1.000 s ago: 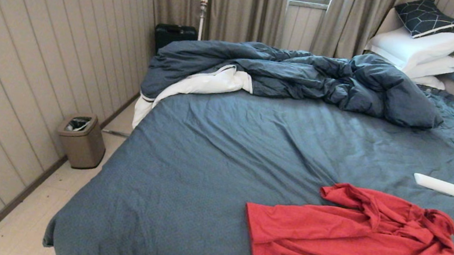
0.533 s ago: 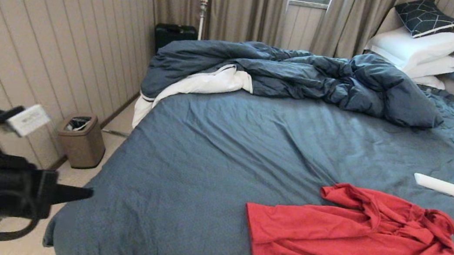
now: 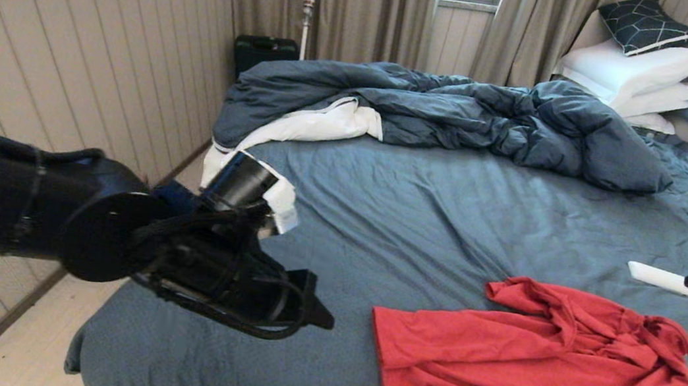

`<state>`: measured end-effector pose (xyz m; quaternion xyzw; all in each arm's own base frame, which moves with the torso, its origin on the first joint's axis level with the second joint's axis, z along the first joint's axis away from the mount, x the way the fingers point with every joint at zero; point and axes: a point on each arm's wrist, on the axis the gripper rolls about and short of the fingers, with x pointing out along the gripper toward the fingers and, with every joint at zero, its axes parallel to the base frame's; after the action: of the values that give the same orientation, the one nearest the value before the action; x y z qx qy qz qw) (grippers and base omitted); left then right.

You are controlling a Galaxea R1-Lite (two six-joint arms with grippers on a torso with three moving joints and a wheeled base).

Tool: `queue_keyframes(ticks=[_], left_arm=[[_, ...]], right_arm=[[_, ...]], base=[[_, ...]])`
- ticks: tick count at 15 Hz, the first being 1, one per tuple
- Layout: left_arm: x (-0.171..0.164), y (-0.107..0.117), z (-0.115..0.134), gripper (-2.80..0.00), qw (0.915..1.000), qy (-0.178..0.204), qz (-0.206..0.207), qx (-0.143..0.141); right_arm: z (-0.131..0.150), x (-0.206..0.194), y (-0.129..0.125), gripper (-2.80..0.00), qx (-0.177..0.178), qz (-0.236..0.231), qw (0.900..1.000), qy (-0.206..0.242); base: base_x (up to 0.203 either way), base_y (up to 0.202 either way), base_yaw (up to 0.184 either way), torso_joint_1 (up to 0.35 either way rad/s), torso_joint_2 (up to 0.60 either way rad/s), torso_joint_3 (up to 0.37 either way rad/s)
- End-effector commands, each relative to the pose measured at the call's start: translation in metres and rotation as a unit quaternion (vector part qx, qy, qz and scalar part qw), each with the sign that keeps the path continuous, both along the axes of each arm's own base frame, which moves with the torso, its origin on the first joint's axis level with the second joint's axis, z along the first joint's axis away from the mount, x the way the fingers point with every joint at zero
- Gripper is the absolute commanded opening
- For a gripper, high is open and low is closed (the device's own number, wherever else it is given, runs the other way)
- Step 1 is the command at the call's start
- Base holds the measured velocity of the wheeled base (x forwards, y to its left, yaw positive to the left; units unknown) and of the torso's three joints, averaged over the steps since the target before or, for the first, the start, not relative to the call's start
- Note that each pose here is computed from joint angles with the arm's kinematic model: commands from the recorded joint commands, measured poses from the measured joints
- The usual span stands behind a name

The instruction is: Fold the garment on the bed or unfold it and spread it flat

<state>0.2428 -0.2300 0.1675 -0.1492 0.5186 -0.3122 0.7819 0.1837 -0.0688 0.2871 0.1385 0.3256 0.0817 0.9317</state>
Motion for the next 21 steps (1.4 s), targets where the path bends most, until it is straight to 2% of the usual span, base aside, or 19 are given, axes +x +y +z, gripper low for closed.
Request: queue_keyframes(ticks=[1,4,5,8,9,12,15,18,21], left_arm=[[0.012,-0.038,-0.028,0.00,0.9994,0.029,-0.015,0.015],[0.015,-0.072,-0.036,0.00,0.9988,0.047,-0.006,0.012],[0.018,-0.082,-0.041,0.00,0.9986,0.047,0.006,0.025],[0.026,-0.104,-0.060,0.00,0.9934,0.024,0.070,0.088],[0.028,-0.108,-0.064,0.00,0.9923,0.020,0.076,0.095],[0.032,-0.122,-0.071,0.00,0.9914,0.018,0.078,0.103],[0.034,-0.138,-0.067,0.00,0.9916,0.022,0.083,0.097],[0.022,-0.158,-0.078,0.00,0.9904,0.002,0.076,0.115],[0.022,-0.162,-0.089,0.00,0.9871,-0.014,0.088,0.133]], right_arm=[[-0.009,0.004,-0.003,-2.80,0.001,0.000,1.000,0.003],[-0.013,0.008,-0.005,-2.80,-0.003,-0.002,1.000,-0.009],[-0.013,0.008,-0.005,-2.80,-0.002,-0.003,1.000,-0.009],[-0.015,0.006,-0.010,-2.80,-0.002,-0.014,1.000,-0.007],[-0.018,0.006,-0.011,-2.80,0.000,-0.016,1.000,-0.003],[-0.023,0.008,-0.013,-2.80,0.008,-0.014,1.000,0.006],[-0.028,0.009,-0.016,-2.80,0.011,-0.019,1.000,0.009],[-0.031,0.010,-0.022,-2.80,0.011,-0.027,1.000,0.002],[-0.036,0.010,-0.023,-2.80,0.015,-0.026,0.999,0.010]], base=[[0.000,0.000,0.000,0.000,0.00,0.000],[0.000,0.000,0.000,0.000,0.00,0.000],[0.000,0.000,0.000,0.000,0.00,0.000],[0.000,0.000,0.000,0.000,0.00,0.000],[0.000,0.000,0.000,0.000,0.00,0.000],[0.000,0.000,0.000,0.000,0.00,0.000],[0.000,0.000,0.000,0.000,0.00,0.000],[0.000,0.000,0.000,0.000,0.00,0.000],[0.000,0.000,0.000,0.000,0.00,0.000]])
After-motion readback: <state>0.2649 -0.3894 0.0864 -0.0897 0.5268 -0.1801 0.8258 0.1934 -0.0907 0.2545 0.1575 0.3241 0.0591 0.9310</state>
